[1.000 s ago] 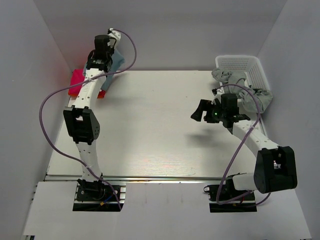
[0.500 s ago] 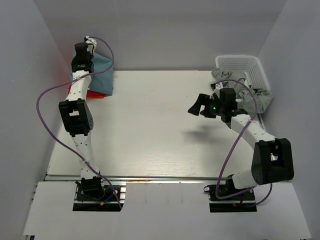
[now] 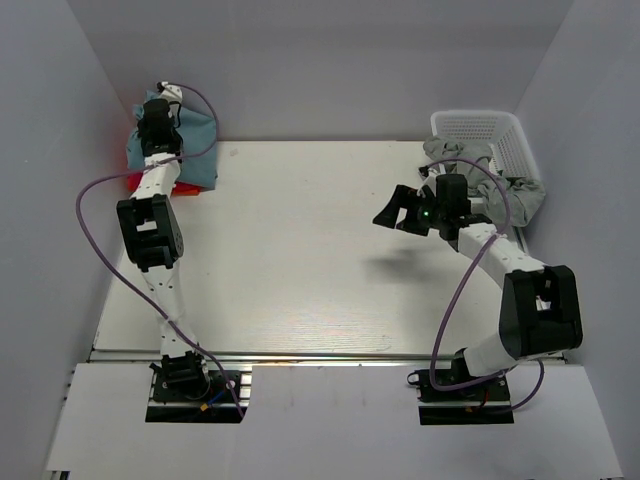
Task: Fold and stack the t-shirts
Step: Put the neatly folded tshirt into the corner of the board with the left arm
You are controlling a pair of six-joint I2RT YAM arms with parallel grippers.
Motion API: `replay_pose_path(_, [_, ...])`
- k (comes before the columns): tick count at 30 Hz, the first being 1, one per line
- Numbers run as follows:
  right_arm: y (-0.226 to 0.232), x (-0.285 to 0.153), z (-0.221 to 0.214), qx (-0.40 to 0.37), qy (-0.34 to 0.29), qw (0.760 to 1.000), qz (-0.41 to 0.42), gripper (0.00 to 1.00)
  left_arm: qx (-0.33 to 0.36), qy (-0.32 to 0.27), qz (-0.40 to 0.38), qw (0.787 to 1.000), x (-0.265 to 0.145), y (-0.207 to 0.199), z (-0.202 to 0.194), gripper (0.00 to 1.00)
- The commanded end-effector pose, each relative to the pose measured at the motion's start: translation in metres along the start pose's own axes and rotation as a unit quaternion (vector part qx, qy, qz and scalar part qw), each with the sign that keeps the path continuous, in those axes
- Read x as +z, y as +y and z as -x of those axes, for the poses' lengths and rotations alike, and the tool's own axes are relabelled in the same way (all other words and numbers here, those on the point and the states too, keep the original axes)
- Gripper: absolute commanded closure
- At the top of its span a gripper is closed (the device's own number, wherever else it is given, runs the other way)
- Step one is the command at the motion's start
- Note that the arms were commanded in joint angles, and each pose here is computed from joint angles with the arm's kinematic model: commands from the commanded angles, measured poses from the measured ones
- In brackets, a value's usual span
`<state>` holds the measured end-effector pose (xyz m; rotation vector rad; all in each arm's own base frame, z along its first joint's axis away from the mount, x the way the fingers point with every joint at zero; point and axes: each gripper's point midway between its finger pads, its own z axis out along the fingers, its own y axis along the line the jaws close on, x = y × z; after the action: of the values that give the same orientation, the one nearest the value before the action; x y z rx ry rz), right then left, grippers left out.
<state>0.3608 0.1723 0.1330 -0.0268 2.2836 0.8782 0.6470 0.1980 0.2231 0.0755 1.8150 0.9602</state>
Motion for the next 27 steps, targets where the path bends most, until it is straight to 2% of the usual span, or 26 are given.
replay_pose_path(1, [0.016,0.004,0.024,-0.011,-0.021,0.999,0.023,0.09,-0.027,-0.050,0.076,0.995,-0.004,0.039,0.025,1.00])
replay_pose_path(4, [0.014,0.012,0.024,-0.007,-0.012,1.000,0.026,0.09,-0.038,-0.053,0.110,0.992,-0.010,0.043,0.023,1.00])
replay_pose_path(9, [0.017,0.026,0.022,-0.002,0.013,0.999,0.045,0.09,-0.060,-0.040,0.096,0.993,-0.016,0.031,-0.008,1.00])
replay_pose_path(13, [0.020,0.034,0.025,-0.009,0.023,0.998,0.055,0.09,-0.058,-0.023,0.109,0.992,-0.001,0.044,-0.042,1.00])
replay_pose_path(19, [0.023,0.043,0.022,-0.010,0.037,0.998,0.054,0.09,-0.114,-0.017,0.089,0.989,0.031,0.046,-0.060,1.00])
replay_pose_path(22, [0.021,0.047,0.019,-0.007,0.045,0.998,0.047,0.09,-0.114,-0.015,0.087,0.990,0.042,0.050,-0.068,1.00])
replay_pose_path(23, [0.021,0.048,0.018,-0.007,0.047,0.998,0.045,0.09,-0.102,-0.005,0.073,0.992,0.045,0.039,-0.078,1.00])
replay_pose_path(27, [0.021,0.055,0.019,-0.002,0.053,0.998,0.044,0.09,-0.118,0.023,0.070,0.990,0.053,0.045,-0.102,1.00])
